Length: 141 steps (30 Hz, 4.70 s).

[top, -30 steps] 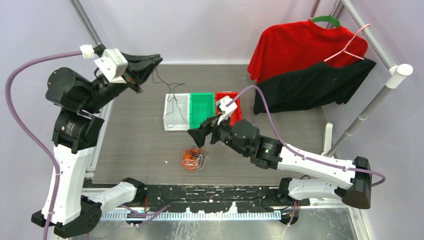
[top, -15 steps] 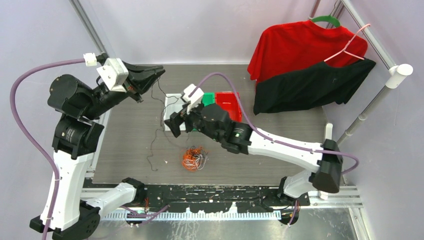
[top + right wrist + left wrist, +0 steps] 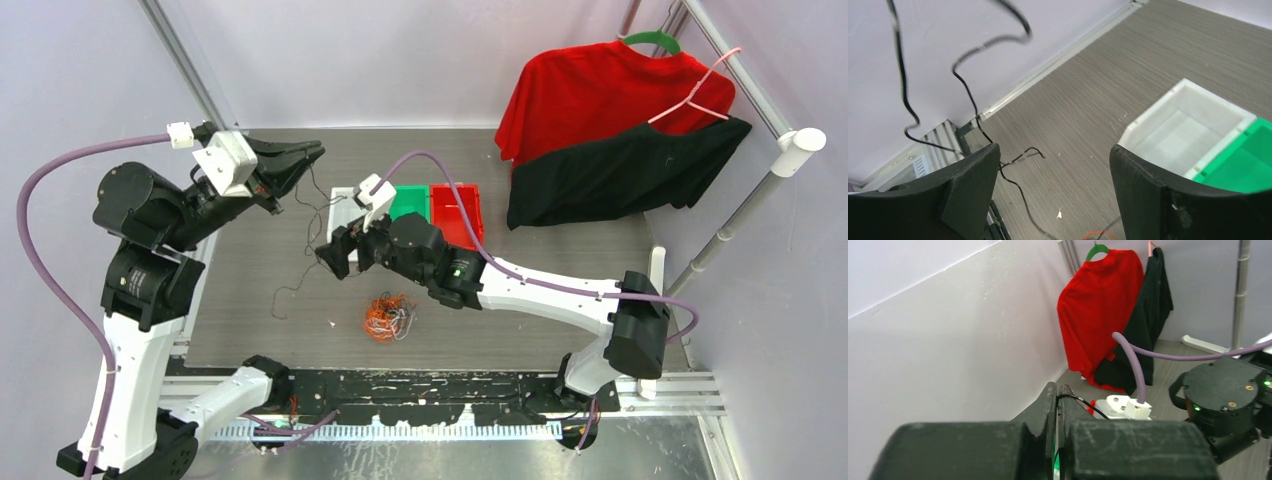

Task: Untangle the cables
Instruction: Place the cable in the bin.

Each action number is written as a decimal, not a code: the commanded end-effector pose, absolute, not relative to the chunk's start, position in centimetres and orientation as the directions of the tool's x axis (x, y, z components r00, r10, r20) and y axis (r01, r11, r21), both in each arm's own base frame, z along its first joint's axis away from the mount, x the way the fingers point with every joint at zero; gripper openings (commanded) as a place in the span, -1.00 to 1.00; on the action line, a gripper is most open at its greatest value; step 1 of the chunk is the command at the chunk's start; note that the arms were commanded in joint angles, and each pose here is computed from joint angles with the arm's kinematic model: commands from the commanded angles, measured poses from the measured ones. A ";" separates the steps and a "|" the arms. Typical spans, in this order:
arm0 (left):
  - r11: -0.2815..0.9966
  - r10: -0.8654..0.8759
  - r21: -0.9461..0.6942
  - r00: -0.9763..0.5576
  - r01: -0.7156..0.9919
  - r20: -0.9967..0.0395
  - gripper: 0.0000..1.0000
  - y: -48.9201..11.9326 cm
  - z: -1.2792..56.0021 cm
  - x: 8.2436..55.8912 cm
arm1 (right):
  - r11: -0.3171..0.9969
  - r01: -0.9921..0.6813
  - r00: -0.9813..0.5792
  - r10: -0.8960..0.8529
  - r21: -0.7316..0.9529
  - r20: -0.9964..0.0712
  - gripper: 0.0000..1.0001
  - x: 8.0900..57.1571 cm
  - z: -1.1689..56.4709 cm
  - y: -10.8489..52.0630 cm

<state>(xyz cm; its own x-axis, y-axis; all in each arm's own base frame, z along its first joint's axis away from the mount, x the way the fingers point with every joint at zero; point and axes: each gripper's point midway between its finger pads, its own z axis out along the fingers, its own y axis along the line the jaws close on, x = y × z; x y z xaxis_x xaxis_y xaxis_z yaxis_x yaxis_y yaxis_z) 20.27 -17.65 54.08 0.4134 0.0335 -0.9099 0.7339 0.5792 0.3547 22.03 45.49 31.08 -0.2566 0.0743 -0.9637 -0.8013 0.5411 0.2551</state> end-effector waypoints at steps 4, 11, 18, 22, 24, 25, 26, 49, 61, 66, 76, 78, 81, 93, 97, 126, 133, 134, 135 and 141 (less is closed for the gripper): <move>0.719 0.114 0.395 0.464 0.572 -0.878 -1.00 -15.1 54.9 22.8 | 0.541 -0.691 -0.340 0.342 0.479 -0.876 0.81 23.5 34.7 42.3; 0.752 0.152 0.388 0.432 0.532 -0.889 -1.00 -14.2 53.4 23.9 | 0.478 -0.751 -0.339 0.310 0.454 -0.888 0.90 22.2 34.5 40.6; 0.732 0.112 0.349 0.401 0.585 -0.909 -1.00 -15.1 52.6 23.7 | 0.411 -0.849 -0.245 0.249 0.331 -0.937 0.99 21.4 34.7 42.6; 0.728 0.104 0.344 0.401 0.593 -0.910 -1.00 -15.2 52.7 23.6 | 0.441 -0.858 -0.169 0.240 0.263 -0.956 1.00 22.4 34.4 44.1; 0.727 0.103 0.340 0.395 0.597 -0.913 -1.00 -15.3 52.6 23.6 | 0.464 -0.852 -0.152 0.223 0.242 -0.963 0.98 23.2 34.2 45.2; 0.725 0.101 0.339 0.394 0.599 -0.914 -1.00 -15.3 52.6 23.5 | 0.470 -0.852 -0.143 0.216 0.232 -0.966 0.96 23.6 34.1 45.7; 0.726 0.100 0.336 0.391 0.600 -0.915 -1.00 -15.3 52.5 23.6 | 0.472 -0.853 -0.133 0.215 0.222 -0.968 0.94 23.8 34.3 46.3; 0.767 0.249 0.344 0.243 0.542 -0.938 -1.00 -12.6 41.3 23.4 | 0.152 -0.585 -0.577 0.612 0.797 -0.541 -0.98 36.6 34.0 43.5; 0.716 0.454 0.419 0.084 0.559 -0.887 -1.00 -12.5 28.0 27.8 | 0.608 -0.277 -0.540 0.543 0.744 -0.644 -0.98 41.9 24.2 41.9; 0.691 0.497 0.449 0.078 0.566 -0.864 -1.00 -13.0 25.6 29.7 | 0.788 -0.160 -0.487 0.461 0.595 -0.742 -0.98 43.6 21.1 40.6; 0.640 0.560 0.446 0.018 0.625 -0.828 -0.87 -13.9 20.2 31.9 | 0.873 -0.093 -0.453 0.391 0.479 -0.801 -0.98 44.4 20.2 38.8; 0.649 0.564 0.433 -0.015 0.626 -0.825 -0.06 -13.7 20.3 32.2 | 0.888 -0.103 -0.453 0.359 0.448 -0.816 -0.98 44.4 20.3 38.7; 0.639 0.570 0.392 -0.065 0.662 -0.819 0.51 -13.3 20.2 32.0 | 0.909 -0.116 -0.446 0.312 0.400 -0.839 -0.98 44.7 20.4 38.7; 0.583 0.306 0.011 -0.207 0.812 -0.929 0.96 -11.4 24.3 26.3 | 0.963 -0.159 -0.439 0.129 0.218 -0.889 -0.98 44.9 19.7 38.3; 0.570 0.222 0.026 -0.124 0.821 -0.967 0.96 -12.4 27.4 27.2 | 0.952 -0.207 -0.438 0.115 0.225 -0.892 -0.98 43.8 20.4 38.8; 0.489 0.284 0.304 0.180 0.817 -0.942 0.98 -17.2 31.1 28.4 | 0.432 -0.711 -0.473 0.291 0.555 -0.832 -0.98 28.8 36.3 44.9; 0.521 0.328 0.285 0.120 0.805 -0.937 0.67 -16.7 28.7 28.6 | 0.388 -0.690 -0.488 0.374 0.611 -0.789 -0.98 28.5 38.2 44.1; 0.541 0.324 0.278 0.108 0.794 -0.940 0.57 -16.5 28.6 28.9 | 0.387 -0.682 -0.489 0.390 0.621 -0.780 -0.98 28.6 38.3 43.8; 0.560 0.319 0.268 0.095 0.784 -0.943 0.46 -16.3 28.6 29.2 | 0.392 -0.671 -0.488 0.406 0.629 -0.773 -0.98 28.9 38.4 43.5; 0.621 0.264 0.199 0.036 0.758 -0.964 -0.31 -16.1 28.1 29.8 | 0.403 -0.597 -0.498 0.490 0.693 -0.715 -0.98 30.7 37.1 41.6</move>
<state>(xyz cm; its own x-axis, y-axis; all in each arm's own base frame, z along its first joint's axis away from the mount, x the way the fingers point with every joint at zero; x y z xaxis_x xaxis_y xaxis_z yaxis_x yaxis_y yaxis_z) 29.03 -16.32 26.87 0.0257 0.3137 -0.9492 0.7956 0.5685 0.2094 29.80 43.49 32.84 -0.5468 0.3359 -0.7669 -0.6086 0.4696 0.6396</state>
